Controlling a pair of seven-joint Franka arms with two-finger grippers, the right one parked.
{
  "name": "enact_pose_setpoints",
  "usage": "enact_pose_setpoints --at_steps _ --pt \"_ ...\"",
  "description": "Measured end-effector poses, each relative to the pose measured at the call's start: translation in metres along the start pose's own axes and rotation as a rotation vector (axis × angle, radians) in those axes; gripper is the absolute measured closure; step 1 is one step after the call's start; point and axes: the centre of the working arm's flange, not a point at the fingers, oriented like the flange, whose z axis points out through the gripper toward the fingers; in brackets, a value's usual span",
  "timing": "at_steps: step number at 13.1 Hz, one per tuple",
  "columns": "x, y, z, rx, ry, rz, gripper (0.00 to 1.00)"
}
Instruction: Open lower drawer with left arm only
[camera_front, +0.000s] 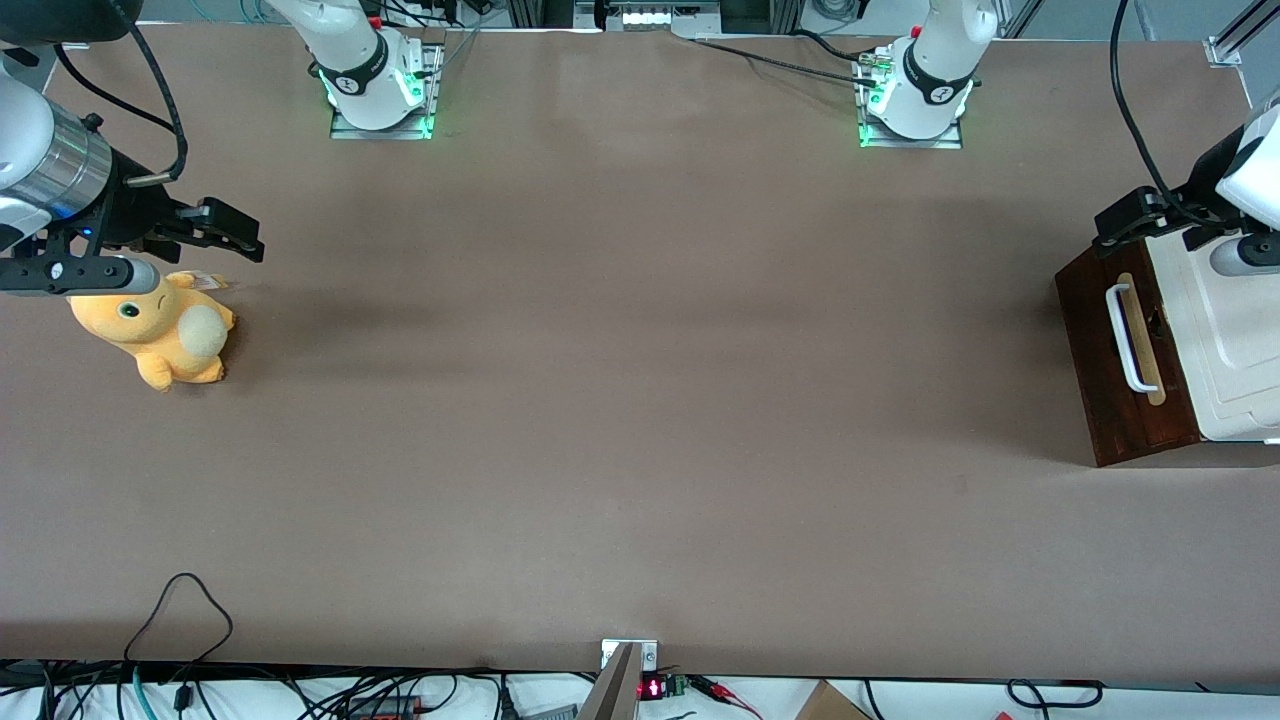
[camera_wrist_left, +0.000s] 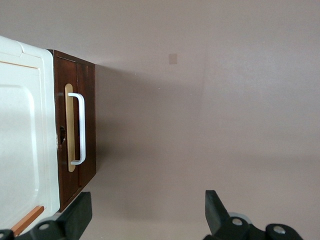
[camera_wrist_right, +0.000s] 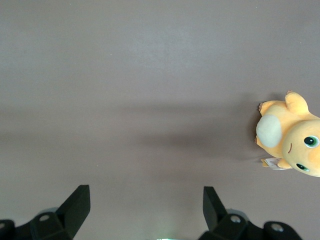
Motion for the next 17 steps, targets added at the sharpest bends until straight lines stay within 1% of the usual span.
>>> enact_pose_setpoints --at_steps 3,5,7,10,15,17 --pt "-0.003 0.005 0.001 0.002 -0.018 0.009 0.00" --pt "-0.003 0.005 -0.003 0.002 -0.013 0.010 0.00" --pt "-0.003 0.005 -0.003 0.002 -0.017 0.009 0.00" --pt "-0.007 0.004 0.000 0.005 -0.049 0.009 0.00" --pt "-0.004 0.000 0.007 0.006 -0.069 0.003 0.00" --pt "-0.003 0.001 0.008 0.006 -0.071 0.003 0.00"
